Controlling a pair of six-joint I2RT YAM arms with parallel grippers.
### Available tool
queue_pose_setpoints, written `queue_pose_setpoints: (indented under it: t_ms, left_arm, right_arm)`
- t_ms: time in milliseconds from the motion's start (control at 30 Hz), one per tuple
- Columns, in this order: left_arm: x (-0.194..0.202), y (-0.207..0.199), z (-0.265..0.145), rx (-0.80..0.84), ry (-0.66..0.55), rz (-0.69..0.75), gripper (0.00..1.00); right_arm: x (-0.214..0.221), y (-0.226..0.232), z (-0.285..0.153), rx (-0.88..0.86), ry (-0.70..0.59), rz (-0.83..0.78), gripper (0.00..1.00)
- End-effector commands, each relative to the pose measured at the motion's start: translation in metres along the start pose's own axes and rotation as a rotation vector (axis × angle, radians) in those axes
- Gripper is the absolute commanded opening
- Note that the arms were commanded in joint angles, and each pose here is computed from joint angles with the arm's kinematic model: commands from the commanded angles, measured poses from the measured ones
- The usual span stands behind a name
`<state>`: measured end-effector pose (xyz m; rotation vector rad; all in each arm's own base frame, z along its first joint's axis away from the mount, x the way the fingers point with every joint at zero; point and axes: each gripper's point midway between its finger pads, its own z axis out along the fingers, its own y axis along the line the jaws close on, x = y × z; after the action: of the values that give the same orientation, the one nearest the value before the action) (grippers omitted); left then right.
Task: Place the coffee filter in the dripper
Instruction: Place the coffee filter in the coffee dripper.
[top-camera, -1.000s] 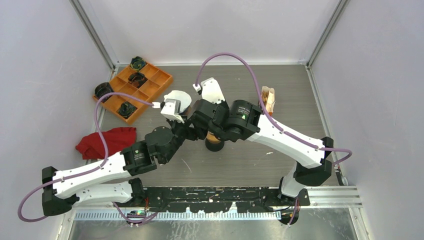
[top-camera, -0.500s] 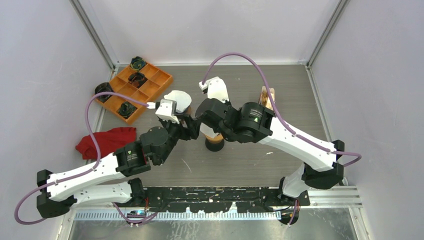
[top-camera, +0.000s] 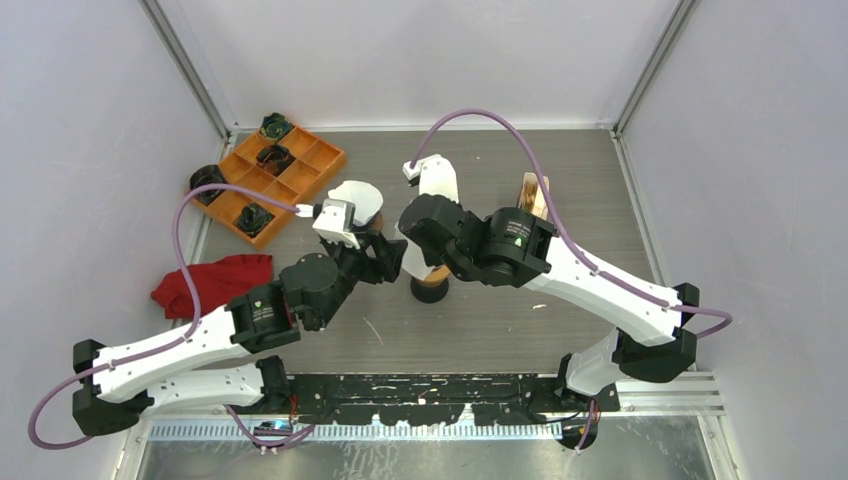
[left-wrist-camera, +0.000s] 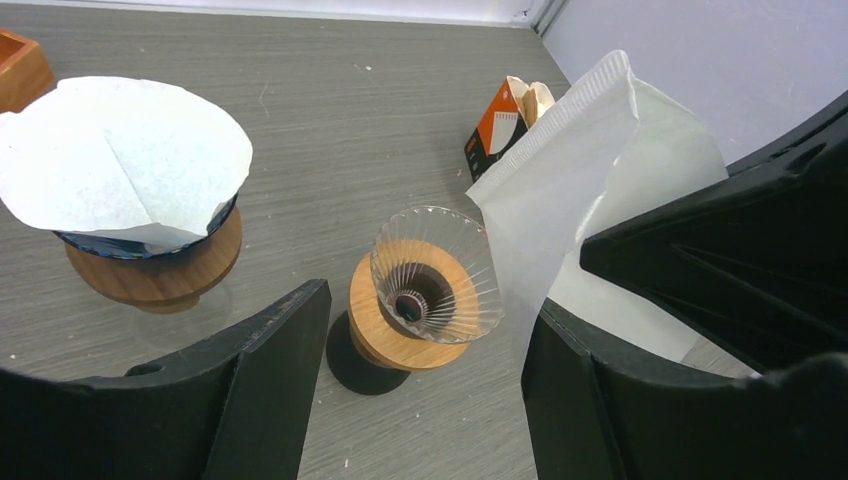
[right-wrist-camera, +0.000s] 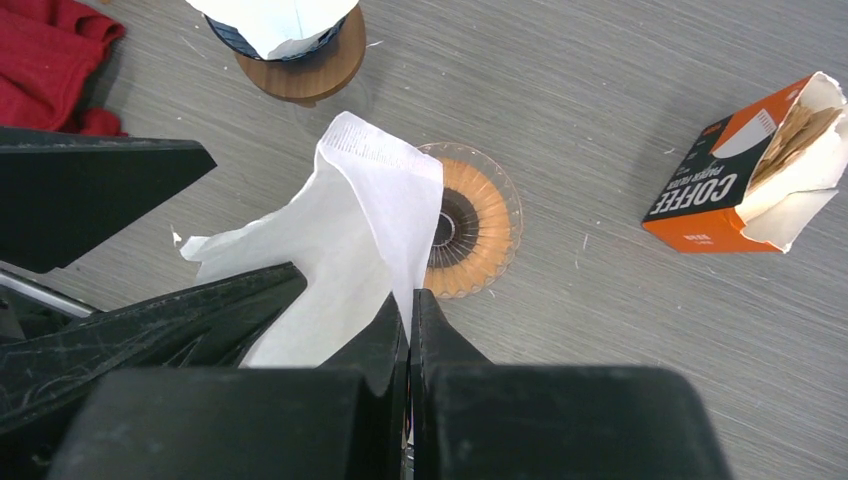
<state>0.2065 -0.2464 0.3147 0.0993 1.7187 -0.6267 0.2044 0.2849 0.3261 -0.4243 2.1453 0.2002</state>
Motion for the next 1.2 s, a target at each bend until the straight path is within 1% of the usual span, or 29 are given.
queue_pose_setpoints:
  t_ms: [0,67,100,200,300,467,600,867,933,1033,1167]
  left_arm:
    - [-0.011,-0.01,0.001,0.02,-0.027,-0.061,0.68]
    - [-0.011,-0.009,0.001,0.013,-0.023,-0.057,0.65]
    - [-0.011,-0.008,0.001,0.011,-0.023,-0.055,0.62]
    - [-0.012,-0.006,0.0,-0.004,-0.017,-0.043,0.5]
    - [-0.013,-0.002,-0.002,-0.02,-0.004,-0.027,0.41]
    - [-0.017,-0.001,-0.006,-0.028,0.023,0.001,0.2]
    - [-0.018,-0.001,-0.008,-0.035,0.059,0.033,0.1]
    - [-0.017,-0.004,-0.011,-0.038,0.121,0.077,0.06]
    - [-0.016,-0.004,-0.011,-0.043,0.134,0.091,0.04]
    - [-0.016,-0.004,-0.011,-0.046,0.151,0.112,0.0]
    - [-0.015,-0.007,-0.01,-0.042,0.177,0.129,0.0]
  right_arm:
    - [-0.019,0.001,-0.01,-0.068,-0.064,0.074,0.01]
    - [-0.018,0.001,-0.009,-0.076,-0.06,0.08,0.01]
    - [-0.018,0.0,-0.01,-0.079,-0.06,0.083,0.01]
    - [-0.017,-0.005,-0.009,-0.078,-0.057,0.092,0.01]
    - [-0.016,-0.009,-0.008,-0.078,-0.052,0.095,0.01]
    - [-0.012,-0.014,-0.003,-0.076,-0.035,0.086,0.01]
    - [-0.011,-0.017,-0.001,-0.081,-0.02,0.081,0.04]
    - [-0.009,-0.019,0.003,-0.115,0.004,0.064,0.1]
    - [-0.01,-0.02,0.003,-0.122,0.004,0.062,0.11]
    - [-0.009,-0.023,0.005,-0.132,0.014,0.058,0.11]
    - [-0.008,-0.029,0.007,-0.137,0.024,0.058,0.11]
